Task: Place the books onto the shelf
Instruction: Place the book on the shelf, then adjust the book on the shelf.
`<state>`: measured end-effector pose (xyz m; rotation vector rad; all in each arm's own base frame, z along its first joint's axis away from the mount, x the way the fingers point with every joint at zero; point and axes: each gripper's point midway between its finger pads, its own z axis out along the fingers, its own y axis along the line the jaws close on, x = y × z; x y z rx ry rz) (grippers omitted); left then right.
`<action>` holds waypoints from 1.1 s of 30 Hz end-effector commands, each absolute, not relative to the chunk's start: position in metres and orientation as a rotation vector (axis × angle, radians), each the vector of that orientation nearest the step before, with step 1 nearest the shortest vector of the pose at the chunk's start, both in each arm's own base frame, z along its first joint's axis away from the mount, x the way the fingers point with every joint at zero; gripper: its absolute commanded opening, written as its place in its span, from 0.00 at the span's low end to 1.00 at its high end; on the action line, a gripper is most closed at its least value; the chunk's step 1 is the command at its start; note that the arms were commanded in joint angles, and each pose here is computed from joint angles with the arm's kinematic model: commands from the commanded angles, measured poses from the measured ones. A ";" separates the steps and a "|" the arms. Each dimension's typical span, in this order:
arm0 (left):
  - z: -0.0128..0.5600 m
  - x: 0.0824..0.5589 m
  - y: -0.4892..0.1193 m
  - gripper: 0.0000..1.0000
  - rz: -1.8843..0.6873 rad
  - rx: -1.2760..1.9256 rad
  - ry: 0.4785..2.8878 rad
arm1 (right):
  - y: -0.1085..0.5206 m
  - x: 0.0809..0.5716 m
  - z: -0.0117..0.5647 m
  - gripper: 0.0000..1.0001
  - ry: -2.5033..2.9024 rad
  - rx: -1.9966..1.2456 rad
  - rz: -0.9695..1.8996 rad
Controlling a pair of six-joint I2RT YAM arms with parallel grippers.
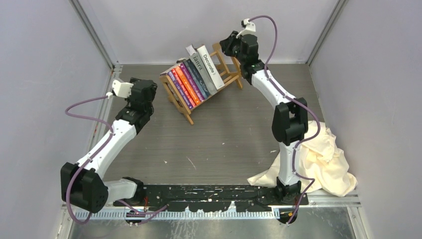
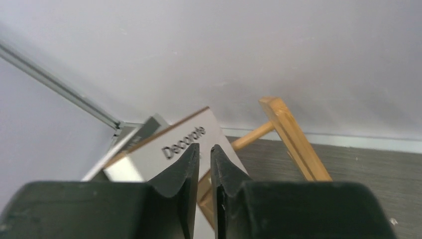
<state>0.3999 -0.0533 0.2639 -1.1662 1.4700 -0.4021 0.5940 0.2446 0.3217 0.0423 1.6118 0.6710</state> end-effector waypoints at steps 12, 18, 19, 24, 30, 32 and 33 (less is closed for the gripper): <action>0.264 0.422 -0.060 0.48 -0.504 -1.166 1.414 | 0.269 0.644 0.255 0.17 1.729 0.144 0.781; 0.253 0.425 -0.062 0.48 -0.503 -1.169 1.426 | 0.279 0.658 0.239 0.17 1.749 0.154 0.810; 0.252 0.425 -0.062 0.48 -0.503 -1.168 1.427 | 0.281 0.660 0.234 0.17 1.756 0.157 0.816; 0.248 0.427 -0.062 0.48 -0.498 -1.169 1.429 | 0.288 0.667 0.215 0.17 1.779 0.171 0.840; 0.244 0.431 -0.064 0.48 -0.506 -1.172 1.432 | 0.292 0.669 0.195 0.17 1.819 0.179 0.853; 0.243 0.432 -0.065 0.48 -0.506 -1.172 1.435 | 0.291 0.667 0.189 0.17 1.829 0.181 0.851; 0.243 0.432 -0.065 0.48 -0.506 -1.172 1.437 | 0.291 0.666 0.187 0.17 1.834 0.181 0.851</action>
